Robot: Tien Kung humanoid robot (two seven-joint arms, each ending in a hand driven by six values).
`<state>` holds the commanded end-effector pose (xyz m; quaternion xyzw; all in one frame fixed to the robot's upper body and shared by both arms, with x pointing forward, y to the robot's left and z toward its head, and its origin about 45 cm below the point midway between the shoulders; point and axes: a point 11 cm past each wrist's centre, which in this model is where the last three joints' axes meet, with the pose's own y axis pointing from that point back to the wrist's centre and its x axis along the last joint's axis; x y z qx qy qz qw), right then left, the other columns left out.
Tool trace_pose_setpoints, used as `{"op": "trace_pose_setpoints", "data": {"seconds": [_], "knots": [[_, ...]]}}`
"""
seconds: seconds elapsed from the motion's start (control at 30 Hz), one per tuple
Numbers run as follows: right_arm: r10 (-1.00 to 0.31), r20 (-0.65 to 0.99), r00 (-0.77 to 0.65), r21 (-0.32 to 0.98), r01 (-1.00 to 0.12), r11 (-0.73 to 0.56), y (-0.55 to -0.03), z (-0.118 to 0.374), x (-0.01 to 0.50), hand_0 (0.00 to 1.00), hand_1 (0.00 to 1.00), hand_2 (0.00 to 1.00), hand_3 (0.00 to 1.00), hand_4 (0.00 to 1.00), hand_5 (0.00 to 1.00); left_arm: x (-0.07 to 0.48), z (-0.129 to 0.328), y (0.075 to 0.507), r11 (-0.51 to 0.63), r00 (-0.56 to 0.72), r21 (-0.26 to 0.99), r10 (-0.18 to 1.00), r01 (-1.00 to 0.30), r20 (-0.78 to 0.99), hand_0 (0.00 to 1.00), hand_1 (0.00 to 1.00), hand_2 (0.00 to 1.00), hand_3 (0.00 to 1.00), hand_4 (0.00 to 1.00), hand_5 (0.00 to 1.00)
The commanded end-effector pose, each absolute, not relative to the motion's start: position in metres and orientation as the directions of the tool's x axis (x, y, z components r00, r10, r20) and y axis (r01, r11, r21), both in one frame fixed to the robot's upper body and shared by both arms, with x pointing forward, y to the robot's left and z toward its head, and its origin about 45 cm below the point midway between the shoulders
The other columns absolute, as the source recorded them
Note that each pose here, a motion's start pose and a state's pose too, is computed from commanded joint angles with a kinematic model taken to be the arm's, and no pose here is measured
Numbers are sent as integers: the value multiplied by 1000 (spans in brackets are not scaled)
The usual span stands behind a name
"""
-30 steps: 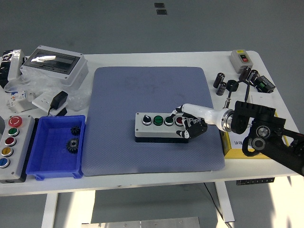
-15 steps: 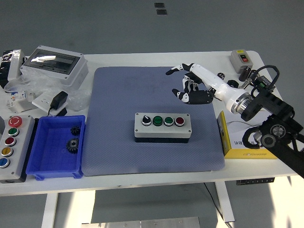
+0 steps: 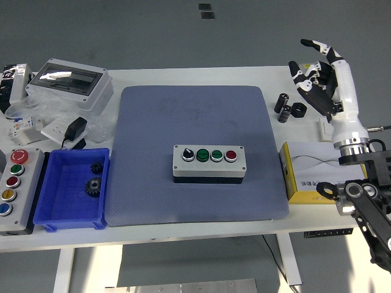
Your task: Pick up the button,place it on the desk,press the button,press the button
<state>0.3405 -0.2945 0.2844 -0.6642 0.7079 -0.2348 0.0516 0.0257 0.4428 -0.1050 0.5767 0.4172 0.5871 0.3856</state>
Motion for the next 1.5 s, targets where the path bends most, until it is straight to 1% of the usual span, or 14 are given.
{"op": "trace_pose_setpoints", "data": {"seconds": [0.03,0.07,0.23,0.27,0.43,0.47,0.9,1.5], "knots": [[-970,215,-113,-408,-913,16,-296,284,340,233,388,448,786,986,590,26,-105,443,-355,-37,935,934,28,355,626,573,488,574,563,131],[-975,189,-113,-415,-909,25,-297,283,339,682,785,804,916,990,683,27,-105,443,-355,-36,934,934,27,356,626,573,493,574,566,134],[-991,90,-97,-414,-909,51,-302,281,341,682,785,804,916,990,683,32,-103,447,-361,-32,932,932,15,362,626,573,493,574,566,134],[-993,73,-91,-407,-912,53,-302,281,342,798,823,857,908,998,923,33,-103,447,-362,-31,932,931,14,363,626,574,497,576,568,135],[-997,9,-73,-368,-928,64,-306,274,343,798,823,857,908,998,923,33,-102,450,-367,-28,930,930,14,367,626,574,497,576,568,135],[-998,6,-70,-363,-930,63,-305,273,343,804,811,833,871,998,998,33,-102,450,-368,-27,930,930,15,368,626,576,499,577,570,136],[-999,-21,-49,-304,-951,53,-301,258,345,819,803,818,851,998,998,40,-98,457,-380,-19,925,925,1,379,627,575,501,575,576,142],[-999,-26,-46,-277,-960,52,-302,252,344,811,792,801,818,998,998,35,-101,451,-369,-36,929,929,10,369,627,581,507,574,596,158]]}}
